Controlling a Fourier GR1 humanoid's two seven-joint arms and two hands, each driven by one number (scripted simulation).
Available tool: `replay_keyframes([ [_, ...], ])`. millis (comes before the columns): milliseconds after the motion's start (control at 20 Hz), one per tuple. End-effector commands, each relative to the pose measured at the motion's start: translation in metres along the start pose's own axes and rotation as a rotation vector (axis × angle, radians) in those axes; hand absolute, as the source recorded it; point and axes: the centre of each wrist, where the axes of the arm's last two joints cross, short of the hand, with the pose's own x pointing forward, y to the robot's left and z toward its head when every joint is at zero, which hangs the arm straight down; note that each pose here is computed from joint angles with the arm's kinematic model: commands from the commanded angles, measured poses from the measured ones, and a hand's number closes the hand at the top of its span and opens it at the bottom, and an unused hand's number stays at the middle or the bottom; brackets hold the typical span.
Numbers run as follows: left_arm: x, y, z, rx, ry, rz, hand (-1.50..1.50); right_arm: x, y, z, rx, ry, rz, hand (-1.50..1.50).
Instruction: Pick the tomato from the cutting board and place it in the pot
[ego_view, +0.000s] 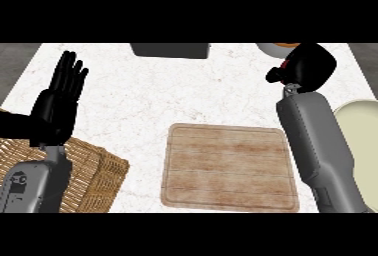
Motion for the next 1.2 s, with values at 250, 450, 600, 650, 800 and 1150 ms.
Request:
replay_keyframes([
  [250, 0.004, 0.004, -0.005, -0.003, 0.018, -0.002, 0.00, 0.038, -0.042, -0.026, -0.422, 0.366, 0.082, 1.50],
  [450, -0.006, 0.008, -0.008, 0.038, -0.004, -0.021, 0.00, 0.032, -0.040, -0.021, -0.443, 0.422, 0.106, 1.50],
  [600, -0.011, 0.003, 0.005, 0.027, 0.053, -0.001, 0.00, 0.019, -0.048, -0.035, -0.388, 0.481, 0.171, 1.50],
  [650, -0.017, 0.026, 0.010, 0.059, 0.029, -0.036, 0.00, 0.009, -0.057, -0.039, -0.388, 0.479, 0.152, 1.50],
  [800, -0.015, 0.015, 0.001, 0.063, 0.035, -0.015, 0.00, -0.018, -0.032, -0.027, -0.359, 0.505, 0.187, 1.50],
  [1150, -0.004, 0.019, 0.008, 0.052, 0.027, -0.003, 0.00, -0.088, -0.038, -0.012, -0.387, 0.535, 0.139, 1.50],
])
